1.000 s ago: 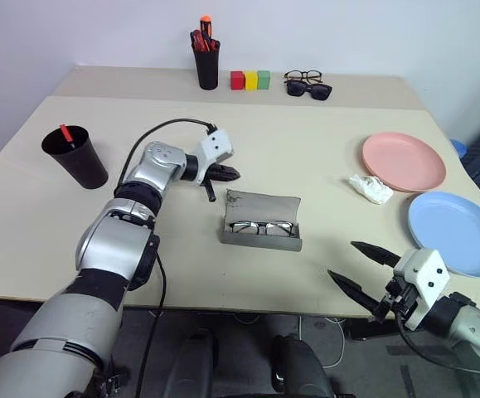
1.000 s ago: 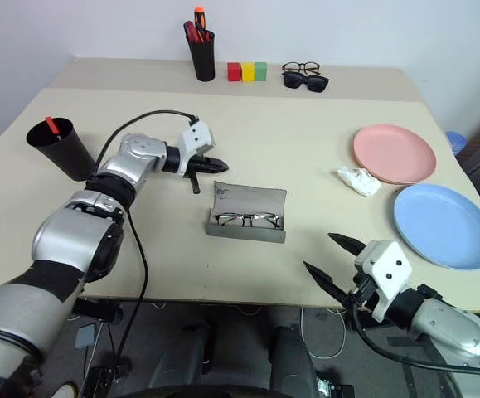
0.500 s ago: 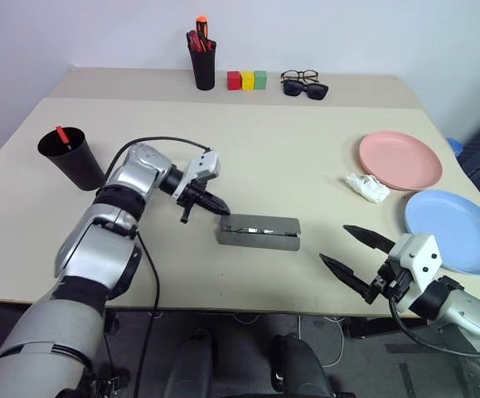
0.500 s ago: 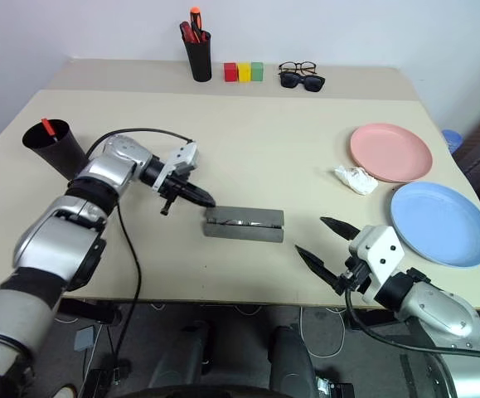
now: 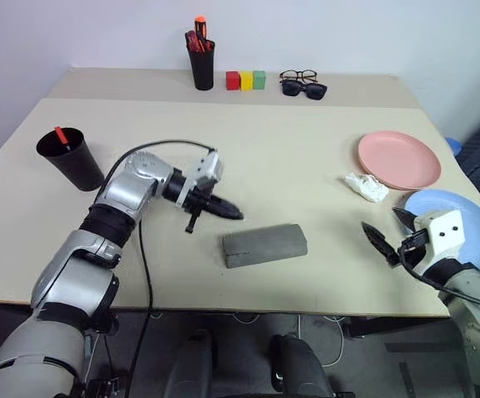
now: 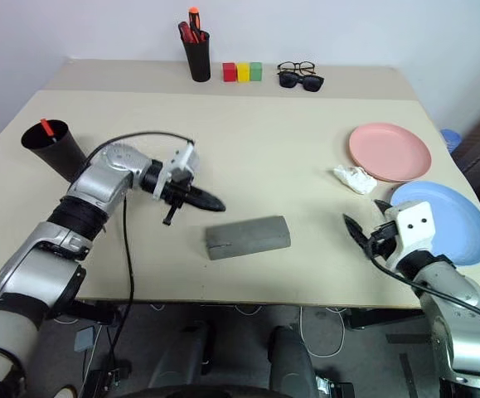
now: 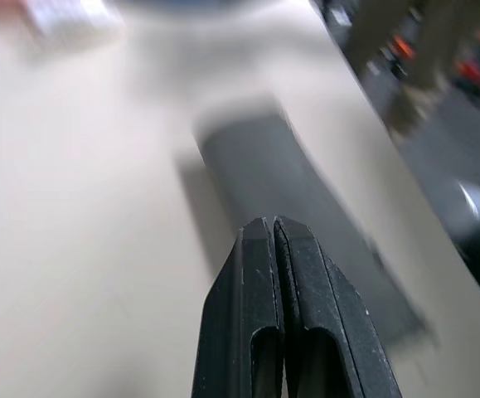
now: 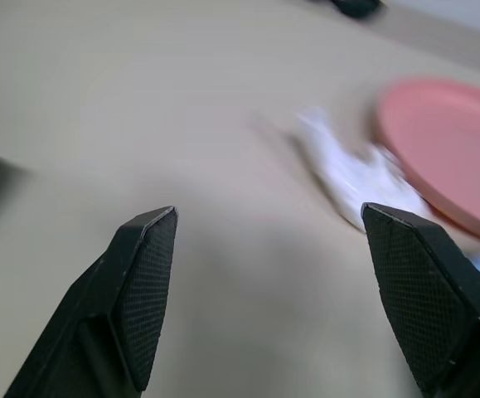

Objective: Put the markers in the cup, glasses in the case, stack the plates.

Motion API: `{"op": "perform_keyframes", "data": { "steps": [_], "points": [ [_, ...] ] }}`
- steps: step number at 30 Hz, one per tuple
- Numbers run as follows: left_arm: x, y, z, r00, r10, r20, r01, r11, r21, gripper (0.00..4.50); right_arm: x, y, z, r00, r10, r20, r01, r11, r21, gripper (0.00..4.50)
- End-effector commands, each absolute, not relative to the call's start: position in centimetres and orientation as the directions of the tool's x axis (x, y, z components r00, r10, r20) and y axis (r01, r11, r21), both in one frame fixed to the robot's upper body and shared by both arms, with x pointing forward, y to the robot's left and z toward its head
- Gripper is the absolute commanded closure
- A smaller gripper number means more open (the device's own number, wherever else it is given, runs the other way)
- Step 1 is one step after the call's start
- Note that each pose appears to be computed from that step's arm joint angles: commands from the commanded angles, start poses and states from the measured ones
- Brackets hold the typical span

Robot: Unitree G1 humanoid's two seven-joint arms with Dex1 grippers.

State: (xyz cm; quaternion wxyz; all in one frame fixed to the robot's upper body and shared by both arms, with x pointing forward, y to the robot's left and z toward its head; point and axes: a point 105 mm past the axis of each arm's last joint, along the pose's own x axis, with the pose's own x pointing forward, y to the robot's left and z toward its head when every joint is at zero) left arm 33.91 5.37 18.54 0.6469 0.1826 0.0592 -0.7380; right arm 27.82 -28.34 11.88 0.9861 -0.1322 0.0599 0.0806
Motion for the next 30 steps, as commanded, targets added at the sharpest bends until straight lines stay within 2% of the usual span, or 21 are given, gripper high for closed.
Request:
{"op": "perform_keyframes", "data": {
  "steps": [1,3,6,9,13,14,16,21,22,27,30],
  "points": [
    [33.3,3.2,20.1,-0.106,-0.942,-0.319,0.965,-0.174,0.196,3.94,28.6,-30.9,12.6,0.992,0.016,-0.122,-0.056,0.942,-0.331,0.89],
    [34.1,1.7,19.8,-0.047,-0.948,-0.315,0.97,-0.119,0.213,3.19,29.3,-31.3,12.3,0.991,-0.015,-0.136,-0.034,0.938,-0.346,0.89],
    [34.4,0.3,19.8,-0.022,-0.951,-0.31,0.97,-0.095,0.223,1.54,29.8,-31.3,11.8,0.988,-0.023,-0.154,-0.034,0.933,-0.358,0.89],
    [34.4,-0.7,20.1,-0.013,-0.953,-0.303,0.967,-0.089,0.239,0.12,30.1,-31.5,11.2,0.983,-0.031,-0.184,-0.036,0.935,-0.352,0.89],
    [34.7,-1.3,20.5,0.021,-0.954,-0.299,0.962,-0.062,0.266,0.05,30.4,-31.9,10.2,0.974,-0.041,-0.223,-0.04,0.938,-0.345,0.89],
    [34.9,-1.4,20.7,0.037,-0.956,-0.29,0.961,-0.046,0.273,0.01,30.4,-32.2,9.8,0.969,-0.055,-0.24,-0.029,0.942,-0.334,1.15],
    [35.1,-1.4,21.1,0.055,-0.958,-0.28,0.959,-0.027,0.281,0.0,30.5,-32.7,9.2,0.961,-0.075,-0.267,-0.017,0.946,-0.324,1.73],
    [35.3,-0.8,21.3,0.08,-0.959,-0.273,0.96,0.0,0.282,0.0,30.5,-33.5,8.9,0.949,-0.115,-0.294,0.014,0.946,-0.325,4.27],
    [35.3,-0.7,21.2,0.083,-0.958,-0.274,0.96,0.003,0.28,0.0,30.5,-33.6,8.9,0.948,-0.121,-0.294,0.018,0.944,-0.329,4.39],
    [35.1,-0.3,20.8,0.087,-0.957,-0.276,0.962,0.008,0.273,0.0,30.5,-34.3,9.9,0.949,-0.177,-0.261,0.074,0.929,-0.364,4.39],
    [35.0,-0.2,20.6,0.091,-0.957,-0.274,0.963,0.014,0.268,0.0,31.0,-35.1,12.3,0.949,-0.271,-0.164,0.188,0.899,-0.396,4.39]
  ]
}}
